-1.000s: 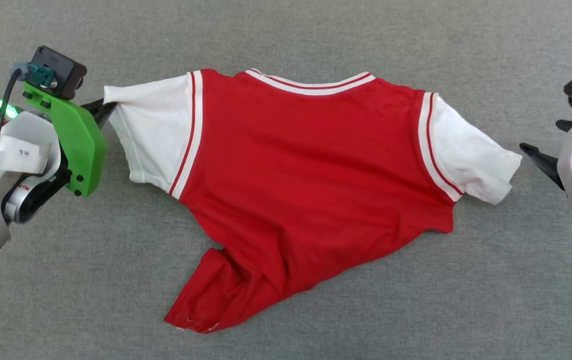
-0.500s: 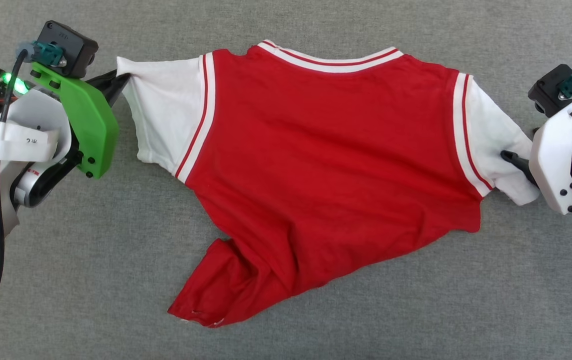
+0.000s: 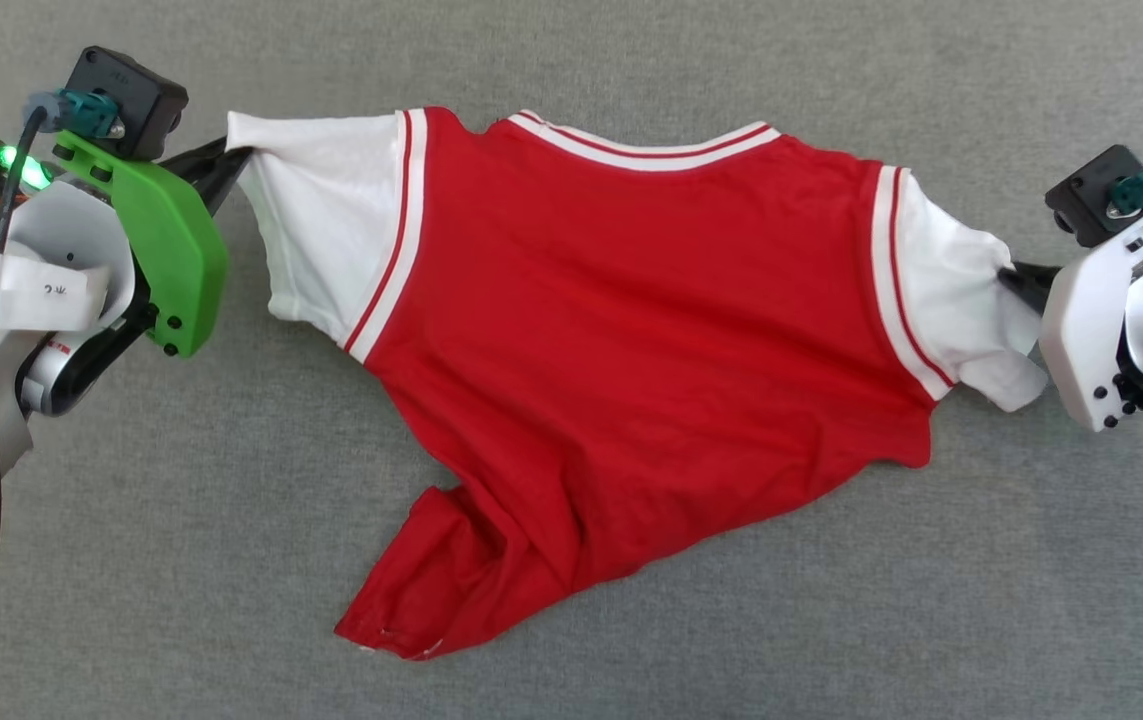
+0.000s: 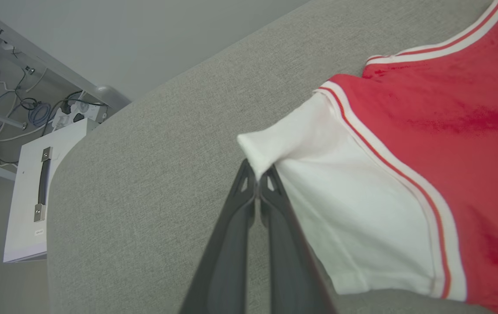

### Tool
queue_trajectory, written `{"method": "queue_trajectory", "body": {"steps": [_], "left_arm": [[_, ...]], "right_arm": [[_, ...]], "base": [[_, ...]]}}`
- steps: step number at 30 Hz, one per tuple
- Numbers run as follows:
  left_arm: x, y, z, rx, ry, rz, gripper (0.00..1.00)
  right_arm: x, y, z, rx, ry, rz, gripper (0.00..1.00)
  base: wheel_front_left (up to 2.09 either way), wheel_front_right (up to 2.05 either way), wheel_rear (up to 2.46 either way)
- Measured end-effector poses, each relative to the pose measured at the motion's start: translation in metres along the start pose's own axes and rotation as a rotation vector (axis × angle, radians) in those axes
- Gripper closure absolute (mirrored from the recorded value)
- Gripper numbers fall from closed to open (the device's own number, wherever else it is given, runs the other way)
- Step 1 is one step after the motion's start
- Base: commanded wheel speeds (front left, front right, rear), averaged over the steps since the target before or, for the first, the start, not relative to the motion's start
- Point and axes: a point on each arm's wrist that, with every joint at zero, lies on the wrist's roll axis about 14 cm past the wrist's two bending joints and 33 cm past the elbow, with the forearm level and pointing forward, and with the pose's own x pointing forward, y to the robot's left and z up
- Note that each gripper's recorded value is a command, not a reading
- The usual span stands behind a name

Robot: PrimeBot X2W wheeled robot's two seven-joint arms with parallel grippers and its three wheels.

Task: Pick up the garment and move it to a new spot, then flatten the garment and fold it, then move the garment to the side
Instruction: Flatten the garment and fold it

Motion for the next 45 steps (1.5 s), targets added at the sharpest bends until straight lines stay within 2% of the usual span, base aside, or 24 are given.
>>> {"method": "queue_trajectory", "body": {"steps": [9,17,24,27,33,45], "left_arm": [[-0.041,0.002,0.072,0.106,-0.259,0.049,1.0],[-0.101,0.005,0.162,0.235,-0.55,0.141,1.0],[-0.144,-0.001,0.23,0.306,-0.747,0.193,1.0],[-0.15,-0.005,0.252,0.347,-0.787,0.202,1.0],[-0.143,-0.007,0.29,0.36,-0.838,0.188,1.0],[-0.096,0.034,0.364,0.349,-0.933,0.248,1.0]], "right_arm": [[-0.071,-0.03,0.08,-0.077,-0.338,-0.139,1.0],[-0.167,-0.058,0.145,-0.124,-0.617,-0.297,1.0],[-0.233,-0.071,0.18,-0.16,-0.779,-0.413,1.0],[-0.248,-0.072,0.194,-0.173,-0.82,-0.441,1.0],[-0.262,-0.082,0.226,-0.202,-0.868,-0.495,1.0],[-0.264,-0.136,0.311,-0.285,-0.971,-0.675,1.0]], "base": [[0.0,0.0,0.0],[0.0,0.0,0.0],[0.0,0.0,0.0],[0.0,0.0,0.0],[0.0,0.0,0.0],[0.0,0.0,0.0]]}}
